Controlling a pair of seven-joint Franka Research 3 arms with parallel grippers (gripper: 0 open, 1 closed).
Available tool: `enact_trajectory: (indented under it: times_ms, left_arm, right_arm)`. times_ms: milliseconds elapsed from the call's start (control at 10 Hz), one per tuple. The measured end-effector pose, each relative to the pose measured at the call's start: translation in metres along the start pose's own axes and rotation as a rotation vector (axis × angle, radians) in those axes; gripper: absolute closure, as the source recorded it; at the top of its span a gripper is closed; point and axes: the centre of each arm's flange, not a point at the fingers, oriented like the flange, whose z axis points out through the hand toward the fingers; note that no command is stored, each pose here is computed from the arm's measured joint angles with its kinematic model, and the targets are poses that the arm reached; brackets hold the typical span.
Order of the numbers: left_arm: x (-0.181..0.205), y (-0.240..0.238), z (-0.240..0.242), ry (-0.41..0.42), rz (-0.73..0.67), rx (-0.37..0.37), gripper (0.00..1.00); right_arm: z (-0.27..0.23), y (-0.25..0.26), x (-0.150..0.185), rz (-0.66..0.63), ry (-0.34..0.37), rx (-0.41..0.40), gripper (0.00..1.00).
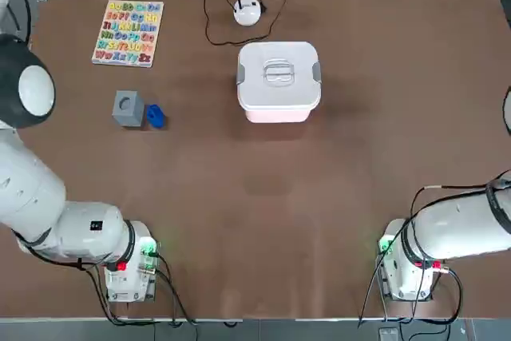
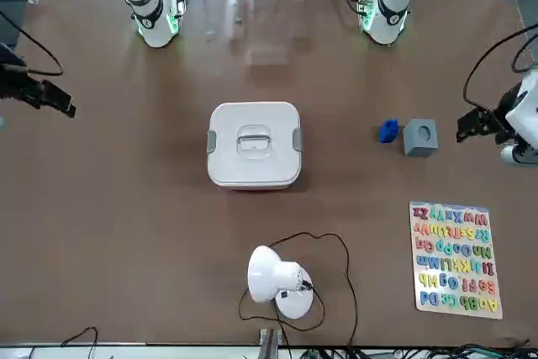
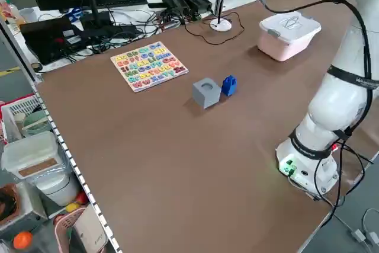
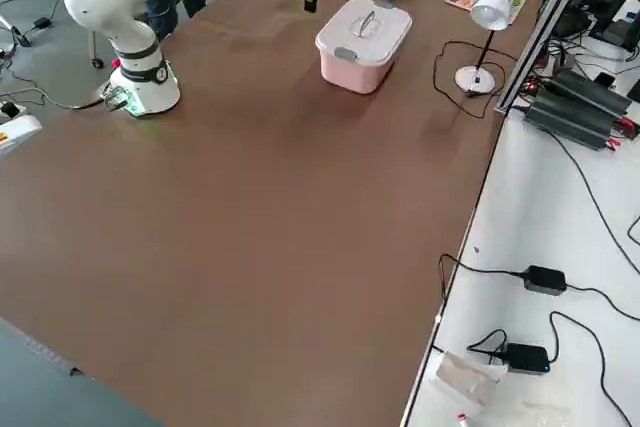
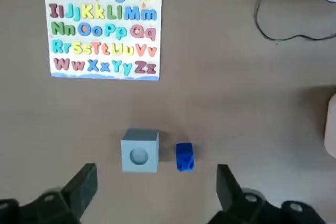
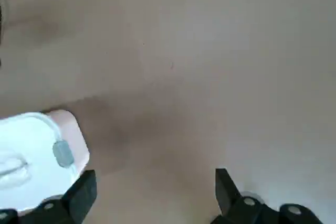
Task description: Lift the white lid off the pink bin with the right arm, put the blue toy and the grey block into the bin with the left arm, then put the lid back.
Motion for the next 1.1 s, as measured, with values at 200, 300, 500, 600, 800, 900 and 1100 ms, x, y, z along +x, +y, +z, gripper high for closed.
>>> enact_trajectory:
  times_ms: [200, 300, 500, 600, 800, 900, 1100]
  left_arm:
    - [0.013, -0.002, 0.055, -0.022, -0.056, 0.0, 0.0]
    - [0.012, 0.0, 0.079, -0.033, -0.067, 0.0, 0.0]
    - [-0.004, 0.004, 0.118, -0.033, -0.064, 0.001, 0.0]
    - [-0.019, 0.009, 0.137, -0.028, -0.066, 0.002, 0.0]
    - [-0.054, 0.024, 0.177, -0.041, -0.088, 0.007, 0.0]
    - [-0.071, 0.033, 0.195, -0.061, -0.104, 0.012, 0.0]
    - [-0.097, 0.046, 0.226, -0.091, -0.109, 0.022, 0.0]
  right_arm:
    - [0.024, -0.044, -0.004, 0.248, -0.045, 0.0, 0.0]
    - [0.041, -0.073, -0.006, 0.37, -0.056, -0.009, 0.0]
    - [0.066, -0.119, -0.014, 0.544, -0.068, -0.018, 0.0]
    - [0.072, -0.134, -0.017, 0.637, -0.073, -0.007, 0.0]
    - [0.085, -0.163, -0.024, 0.779, -0.065, 0.006, 0.0]
    - [0.095, -0.184, -0.032, 0.819, -0.059, 0.011, 0.0]
    - [0.12, -0.23, -0.06, 0.876, -0.046, 0.02, 0.0]
